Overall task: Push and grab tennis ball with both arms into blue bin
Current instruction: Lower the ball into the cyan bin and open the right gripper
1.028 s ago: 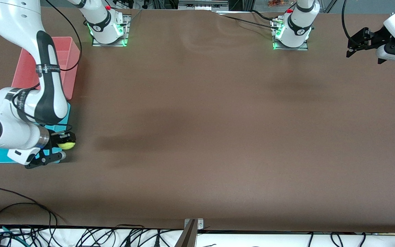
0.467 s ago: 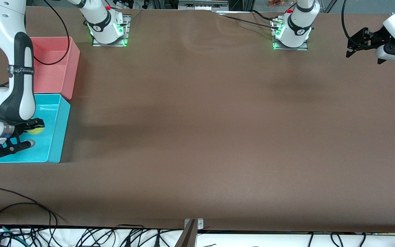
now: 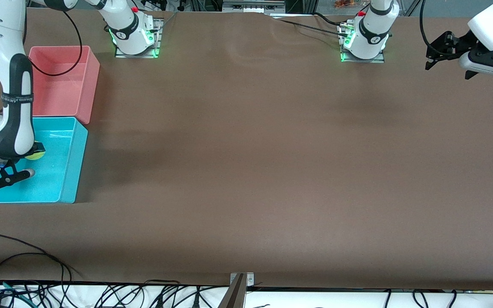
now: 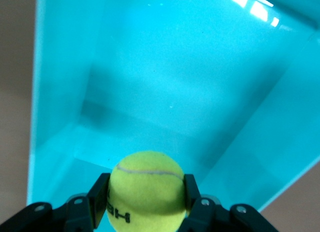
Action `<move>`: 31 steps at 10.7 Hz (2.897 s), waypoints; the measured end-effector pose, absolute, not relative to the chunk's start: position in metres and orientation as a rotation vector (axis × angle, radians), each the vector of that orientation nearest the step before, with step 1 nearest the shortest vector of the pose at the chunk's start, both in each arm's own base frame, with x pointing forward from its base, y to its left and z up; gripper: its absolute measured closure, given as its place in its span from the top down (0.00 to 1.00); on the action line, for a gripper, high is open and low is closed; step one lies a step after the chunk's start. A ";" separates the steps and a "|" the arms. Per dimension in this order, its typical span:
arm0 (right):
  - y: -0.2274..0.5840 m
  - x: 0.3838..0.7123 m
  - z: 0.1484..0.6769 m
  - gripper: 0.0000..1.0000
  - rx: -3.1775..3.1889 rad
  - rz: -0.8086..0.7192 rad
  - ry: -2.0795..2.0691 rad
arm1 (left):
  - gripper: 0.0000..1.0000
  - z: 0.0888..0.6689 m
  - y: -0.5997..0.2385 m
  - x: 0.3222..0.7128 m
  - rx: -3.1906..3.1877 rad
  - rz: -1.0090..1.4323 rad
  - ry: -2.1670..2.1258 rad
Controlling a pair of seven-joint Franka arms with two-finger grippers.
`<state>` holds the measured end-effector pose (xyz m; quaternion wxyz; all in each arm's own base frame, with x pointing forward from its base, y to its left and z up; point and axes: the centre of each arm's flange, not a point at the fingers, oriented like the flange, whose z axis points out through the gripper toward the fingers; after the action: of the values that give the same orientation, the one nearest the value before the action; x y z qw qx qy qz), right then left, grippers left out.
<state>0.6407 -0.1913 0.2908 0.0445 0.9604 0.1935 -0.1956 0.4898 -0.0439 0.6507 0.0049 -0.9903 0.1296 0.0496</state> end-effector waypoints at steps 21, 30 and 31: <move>-0.259 0.600 0.199 0.64 2.976 -0.664 0.614 | 1.00 0.652 -0.038 0.493 -3.106 0.150 0.389; -0.254 0.603 0.200 1.00 2.985 -0.650 0.619 | 1.00 0.652 -0.038 0.493 -3.106 0.150 0.390; -0.251 0.607 0.204 1.00 2.982 -0.635 0.628 | 1.00 0.652 -0.038 0.493 -3.106 0.150 0.390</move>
<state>0.6073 -0.2505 0.2044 0.0141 0.9579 0.2017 -0.2041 0.4933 -0.0384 0.6518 0.0038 -0.9911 0.1243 0.0480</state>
